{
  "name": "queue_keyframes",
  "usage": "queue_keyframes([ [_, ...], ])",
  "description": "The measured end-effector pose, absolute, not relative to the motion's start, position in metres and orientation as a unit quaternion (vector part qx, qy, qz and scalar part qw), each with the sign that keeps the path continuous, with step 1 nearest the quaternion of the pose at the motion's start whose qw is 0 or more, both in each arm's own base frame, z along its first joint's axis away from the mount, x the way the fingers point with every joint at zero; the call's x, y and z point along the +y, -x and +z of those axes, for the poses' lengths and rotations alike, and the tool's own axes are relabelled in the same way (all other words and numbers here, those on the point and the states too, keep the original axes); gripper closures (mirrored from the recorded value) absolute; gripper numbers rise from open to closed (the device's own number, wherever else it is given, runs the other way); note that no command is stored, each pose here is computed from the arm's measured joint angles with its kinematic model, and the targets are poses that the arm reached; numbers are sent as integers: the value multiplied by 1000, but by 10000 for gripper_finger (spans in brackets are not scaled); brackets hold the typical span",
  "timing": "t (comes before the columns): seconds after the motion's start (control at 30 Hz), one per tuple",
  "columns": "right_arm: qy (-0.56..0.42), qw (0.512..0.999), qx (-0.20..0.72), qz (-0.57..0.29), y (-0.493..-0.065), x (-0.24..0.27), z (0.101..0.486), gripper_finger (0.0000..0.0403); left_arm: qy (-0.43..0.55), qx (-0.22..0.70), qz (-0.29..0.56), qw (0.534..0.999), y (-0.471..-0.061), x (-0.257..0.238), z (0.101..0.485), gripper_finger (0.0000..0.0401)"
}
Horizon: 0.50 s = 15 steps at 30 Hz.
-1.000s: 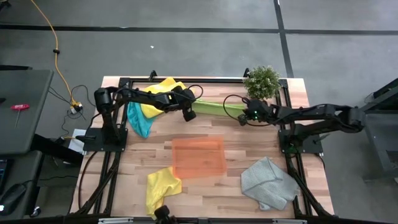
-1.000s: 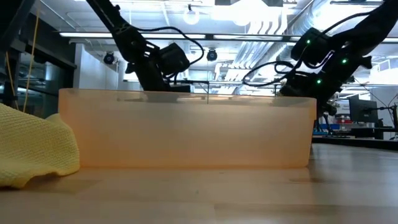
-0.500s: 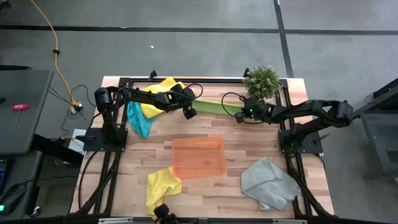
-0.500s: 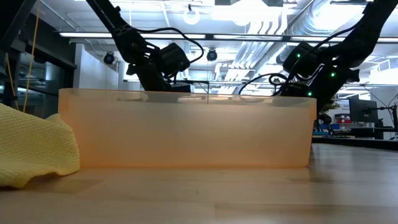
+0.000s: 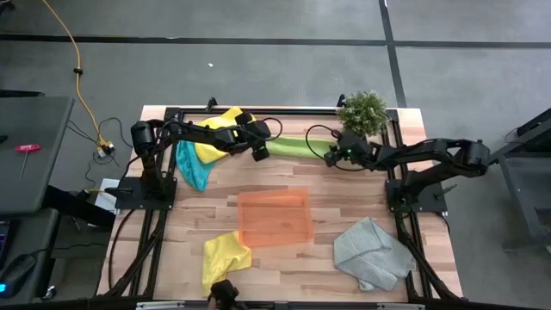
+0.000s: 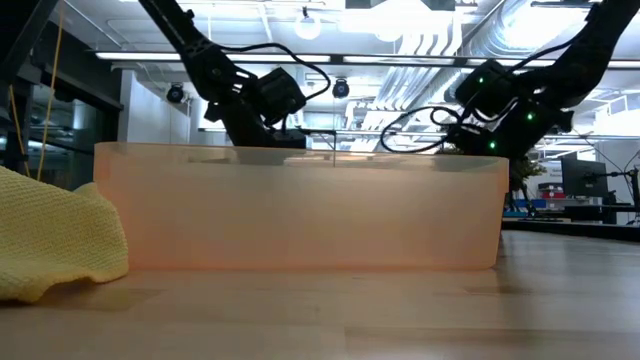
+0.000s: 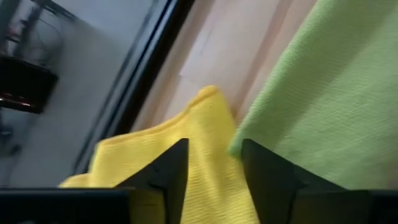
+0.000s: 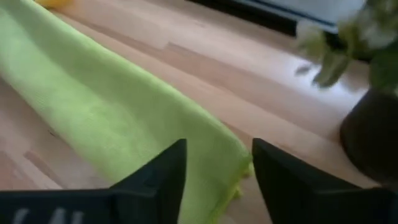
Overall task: Fold microfiber towels
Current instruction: Fold the green towel
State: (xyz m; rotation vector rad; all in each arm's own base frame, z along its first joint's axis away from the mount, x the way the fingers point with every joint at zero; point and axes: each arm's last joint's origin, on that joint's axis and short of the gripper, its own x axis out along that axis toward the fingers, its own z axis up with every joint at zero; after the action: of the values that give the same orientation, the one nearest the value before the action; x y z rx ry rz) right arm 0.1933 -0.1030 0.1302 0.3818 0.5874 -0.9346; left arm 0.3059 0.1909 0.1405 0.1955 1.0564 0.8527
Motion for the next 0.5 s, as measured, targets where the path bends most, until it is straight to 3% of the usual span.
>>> queue_keyframes([
  [0.1, -179, 851, 266, -417, -193, -101, 138, 198, -97, 487, 382, 780, -306, 190, 150, 228],
  [0.27, -204, 865, 253, -381, -187, -96, 152, 178, -39, 454, 293, 841, -300, 186, 173, 211],
  [0.5, -262, 846, 284, -367, -169, -90, 158, 176, 134, 398, 232, 877, -279, 203, 187, 223],
])
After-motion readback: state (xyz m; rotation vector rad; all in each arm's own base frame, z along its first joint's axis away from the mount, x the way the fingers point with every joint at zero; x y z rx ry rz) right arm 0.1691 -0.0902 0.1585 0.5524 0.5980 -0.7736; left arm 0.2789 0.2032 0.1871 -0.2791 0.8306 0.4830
